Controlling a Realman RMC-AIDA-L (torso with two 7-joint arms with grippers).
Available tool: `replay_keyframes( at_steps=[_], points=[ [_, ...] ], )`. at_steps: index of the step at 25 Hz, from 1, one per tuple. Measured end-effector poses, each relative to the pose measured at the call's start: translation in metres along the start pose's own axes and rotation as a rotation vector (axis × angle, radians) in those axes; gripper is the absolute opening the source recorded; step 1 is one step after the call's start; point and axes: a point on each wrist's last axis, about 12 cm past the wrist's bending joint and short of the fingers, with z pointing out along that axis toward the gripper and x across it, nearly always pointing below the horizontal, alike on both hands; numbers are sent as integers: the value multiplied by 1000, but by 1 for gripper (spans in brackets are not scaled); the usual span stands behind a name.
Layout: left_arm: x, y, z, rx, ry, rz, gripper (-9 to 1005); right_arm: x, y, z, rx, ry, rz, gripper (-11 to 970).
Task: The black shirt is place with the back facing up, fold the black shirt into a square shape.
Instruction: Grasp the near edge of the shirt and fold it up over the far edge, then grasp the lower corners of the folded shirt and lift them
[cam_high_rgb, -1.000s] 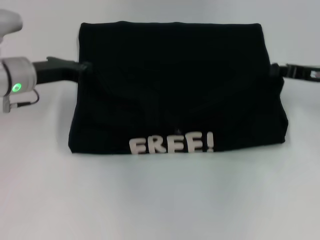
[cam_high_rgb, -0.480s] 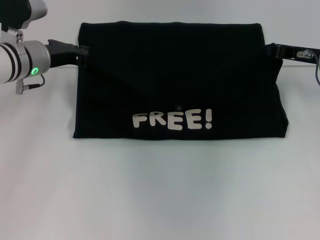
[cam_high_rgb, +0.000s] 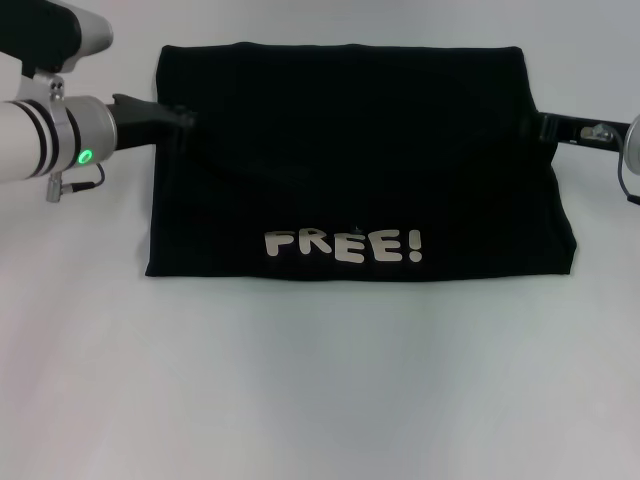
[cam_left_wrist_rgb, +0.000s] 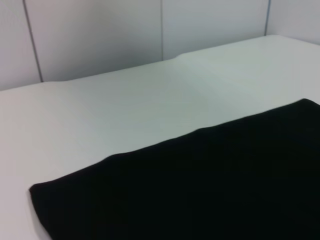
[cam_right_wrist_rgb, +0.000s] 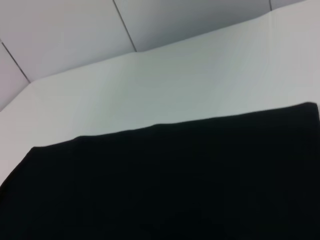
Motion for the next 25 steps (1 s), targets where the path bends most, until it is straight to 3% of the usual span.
replay_keyframes(
  at_steps=[3, 5, 8, 13, 15, 19, 25],
  points=[
    [2, -2, 1, 3, 5, -2, 41, 4, 0, 0, -2, 11, -6, 71],
    [3, -2, 1, 3, 8, -3, 99, 5, -1, -1, 2, 10, -15, 76],
    [4, 0, 0, -14, 9, -23, 187, 4, -4, -3, 19, -13, -13, 309],
    [5, 12, -7, -59, -2, -90, 399, -1, -14, -14, 10, -77, 43, 555],
    [6, 19, -14, -70, -13, -135, 492, -1, -16, -19, -21, -81, 57, 589],
    [14, 22, -37, 37, -6, -229, 681, 1, -19, -28, -95, -60, 71, 658],
    [45, 14, -69, 189, 67, -244, 841, 9, -19, -43, -217, 24, 52, 742]
  ],
)
